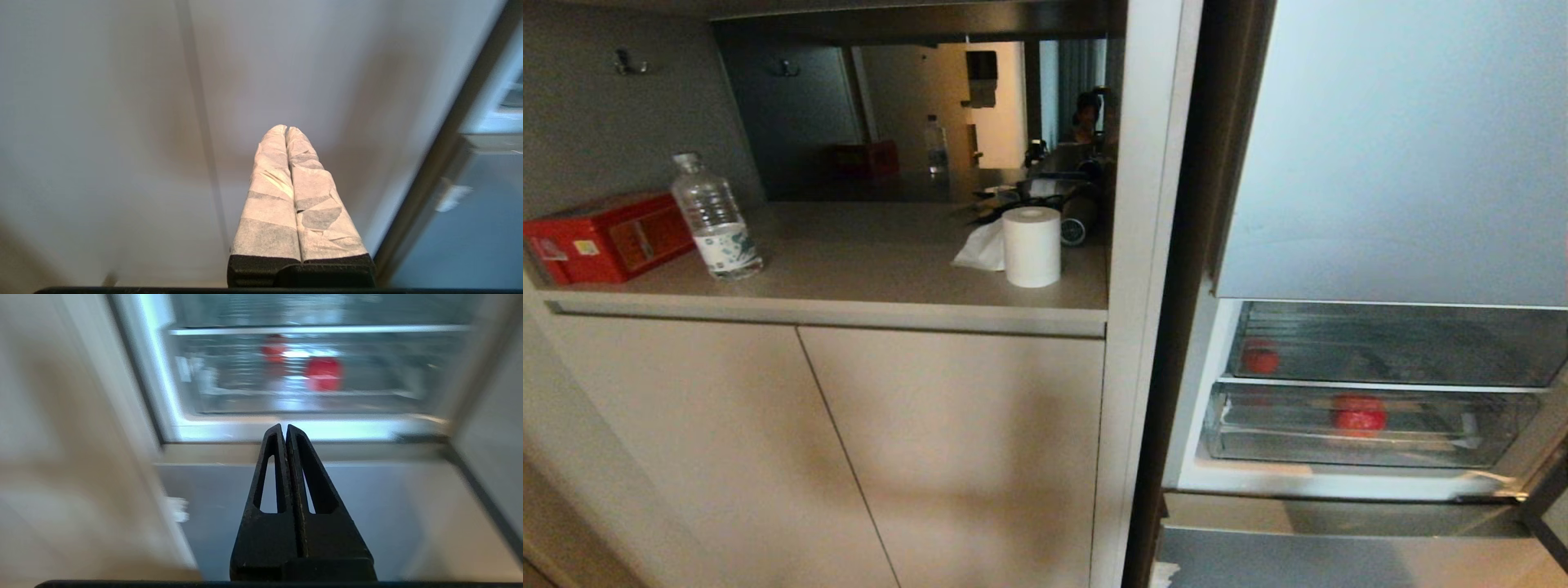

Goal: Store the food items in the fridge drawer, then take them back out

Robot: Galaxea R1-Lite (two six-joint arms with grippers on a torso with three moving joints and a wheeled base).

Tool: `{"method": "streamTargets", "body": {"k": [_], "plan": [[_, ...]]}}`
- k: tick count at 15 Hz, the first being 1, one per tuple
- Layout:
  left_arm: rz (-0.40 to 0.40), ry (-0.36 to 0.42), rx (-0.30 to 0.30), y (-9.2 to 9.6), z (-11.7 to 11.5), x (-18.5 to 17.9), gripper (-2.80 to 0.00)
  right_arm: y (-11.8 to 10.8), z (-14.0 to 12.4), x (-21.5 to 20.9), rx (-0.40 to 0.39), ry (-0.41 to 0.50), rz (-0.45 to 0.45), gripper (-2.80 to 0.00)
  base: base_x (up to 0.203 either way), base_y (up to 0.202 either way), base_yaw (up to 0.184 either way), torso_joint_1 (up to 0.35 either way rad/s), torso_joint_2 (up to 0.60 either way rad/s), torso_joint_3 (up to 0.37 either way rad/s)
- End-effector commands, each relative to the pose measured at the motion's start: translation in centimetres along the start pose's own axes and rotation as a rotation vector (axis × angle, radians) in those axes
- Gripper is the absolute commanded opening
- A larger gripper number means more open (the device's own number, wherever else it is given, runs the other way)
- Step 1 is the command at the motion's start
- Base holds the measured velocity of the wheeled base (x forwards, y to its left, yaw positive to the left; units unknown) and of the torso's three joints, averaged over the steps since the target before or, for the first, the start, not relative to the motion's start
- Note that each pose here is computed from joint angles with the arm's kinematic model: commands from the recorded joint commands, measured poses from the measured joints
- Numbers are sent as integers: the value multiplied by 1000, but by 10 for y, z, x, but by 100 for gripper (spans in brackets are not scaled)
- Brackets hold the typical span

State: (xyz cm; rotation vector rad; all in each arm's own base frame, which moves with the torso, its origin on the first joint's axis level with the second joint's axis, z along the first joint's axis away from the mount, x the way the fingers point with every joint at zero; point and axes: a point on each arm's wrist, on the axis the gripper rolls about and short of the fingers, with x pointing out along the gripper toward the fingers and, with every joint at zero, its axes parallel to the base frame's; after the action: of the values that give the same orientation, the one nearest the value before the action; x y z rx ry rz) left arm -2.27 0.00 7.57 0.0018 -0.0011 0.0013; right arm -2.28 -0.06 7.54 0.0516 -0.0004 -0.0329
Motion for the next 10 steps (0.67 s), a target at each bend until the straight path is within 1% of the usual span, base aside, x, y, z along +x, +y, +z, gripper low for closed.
{"method": "streamTargets", "body": {"k": [1, 2, 6, 7, 10], "plan": [[0, 1, 0, 0, 0, 0, -280, 0, 0, 0, 1, 2, 1, -280, 3, -7, 118, 2, 11, -2], [0, 1, 0, 0, 0, 0, -280, 0, 0, 0, 1, 1, -1, -280, -1, -7, 65, 0, 1, 2], [0, 1, 0, 0, 0, 0, -280, 0, 0, 0, 1, 2, -1, -280, 0, 0, 0, 0, 0, 0], [0, 1, 0, 0, 0, 0, -280, 0, 0, 0, 1, 1, 1, -280, -70, 1, 7, 7, -2, 2], [0, 1, 1, 0, 0, 0, -280, 0, 0, 0, 1, 1, 0, -280, -183, 0, 4, 1, 5, 2]]}}
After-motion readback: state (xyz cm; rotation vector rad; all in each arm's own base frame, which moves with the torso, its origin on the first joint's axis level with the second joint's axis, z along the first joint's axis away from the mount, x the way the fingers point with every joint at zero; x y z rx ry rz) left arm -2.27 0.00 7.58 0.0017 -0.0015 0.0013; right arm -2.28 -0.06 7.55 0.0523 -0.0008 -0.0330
